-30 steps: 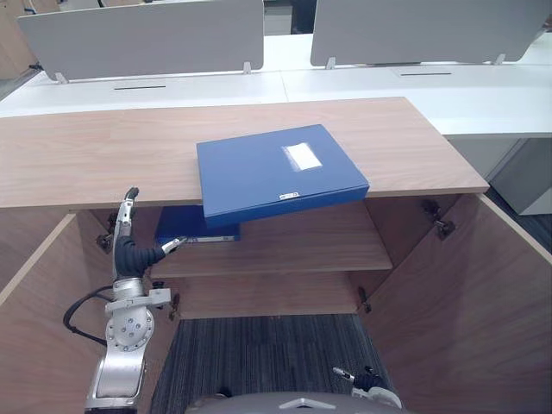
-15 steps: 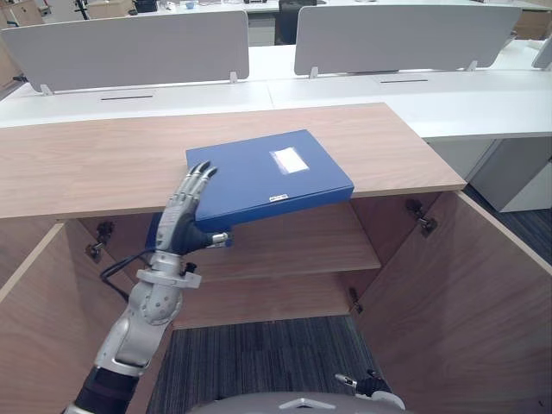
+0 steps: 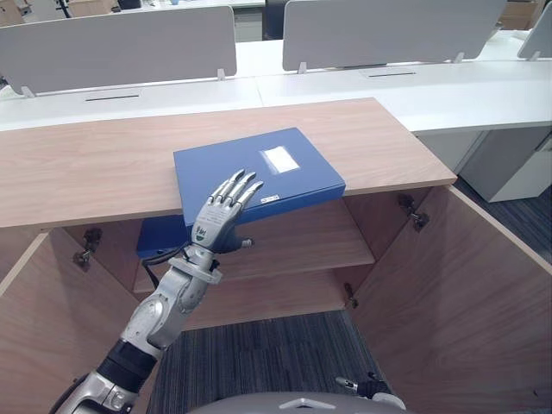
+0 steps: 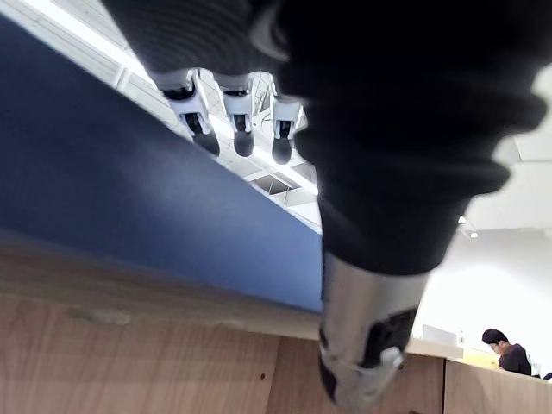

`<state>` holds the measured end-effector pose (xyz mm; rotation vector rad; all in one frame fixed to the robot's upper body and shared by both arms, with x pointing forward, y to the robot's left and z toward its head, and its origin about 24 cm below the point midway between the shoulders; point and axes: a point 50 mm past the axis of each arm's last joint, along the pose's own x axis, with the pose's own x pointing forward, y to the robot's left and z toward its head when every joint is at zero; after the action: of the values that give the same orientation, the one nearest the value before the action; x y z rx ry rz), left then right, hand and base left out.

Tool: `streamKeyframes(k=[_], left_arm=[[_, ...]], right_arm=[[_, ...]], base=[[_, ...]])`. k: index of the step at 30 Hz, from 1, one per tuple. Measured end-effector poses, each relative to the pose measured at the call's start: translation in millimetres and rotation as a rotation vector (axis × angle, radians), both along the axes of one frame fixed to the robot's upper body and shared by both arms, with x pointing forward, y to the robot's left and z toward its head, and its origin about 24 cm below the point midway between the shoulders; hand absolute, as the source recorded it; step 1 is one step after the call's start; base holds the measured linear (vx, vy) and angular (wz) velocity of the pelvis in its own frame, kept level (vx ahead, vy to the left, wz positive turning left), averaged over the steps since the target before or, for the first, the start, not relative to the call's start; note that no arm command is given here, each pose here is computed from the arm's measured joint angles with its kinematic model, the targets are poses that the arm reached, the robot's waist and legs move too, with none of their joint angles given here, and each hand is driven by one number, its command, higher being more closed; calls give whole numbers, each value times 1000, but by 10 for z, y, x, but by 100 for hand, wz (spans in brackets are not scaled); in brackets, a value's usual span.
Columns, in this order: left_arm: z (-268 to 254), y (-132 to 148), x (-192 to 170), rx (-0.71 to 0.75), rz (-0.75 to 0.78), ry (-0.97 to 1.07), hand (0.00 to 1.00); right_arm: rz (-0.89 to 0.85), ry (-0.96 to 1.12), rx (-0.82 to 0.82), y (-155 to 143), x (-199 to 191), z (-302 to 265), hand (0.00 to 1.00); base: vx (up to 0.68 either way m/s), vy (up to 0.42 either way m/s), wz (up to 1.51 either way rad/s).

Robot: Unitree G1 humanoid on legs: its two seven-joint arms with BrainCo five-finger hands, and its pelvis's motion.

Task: Walk over to the cabinet, pick up the folder, carry it to the office cabinet, place the folder inside the office cabinet, then close the office cabinet door

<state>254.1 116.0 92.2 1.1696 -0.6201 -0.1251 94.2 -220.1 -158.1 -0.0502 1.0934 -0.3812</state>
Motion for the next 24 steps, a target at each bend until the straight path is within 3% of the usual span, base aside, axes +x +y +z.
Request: streamKeyframes(k=[7, 8, 24], left_arm=[[-69, -12, 28, 49, 50, -3, 0], [-72, -13, 30, 49, 53, -2, 100], [37, 98, 73, -2, 135, -64, 100]], right_arm=[[-10, -1, 4, -2, -5, -1, 0], [-11, -1, 4, -2, -5, -1, 0], [-13, 13, 29, 11, -27, -13, 0]], base=[[0, 0, 0], [-30, -17, 0], [0, 0, 0]])
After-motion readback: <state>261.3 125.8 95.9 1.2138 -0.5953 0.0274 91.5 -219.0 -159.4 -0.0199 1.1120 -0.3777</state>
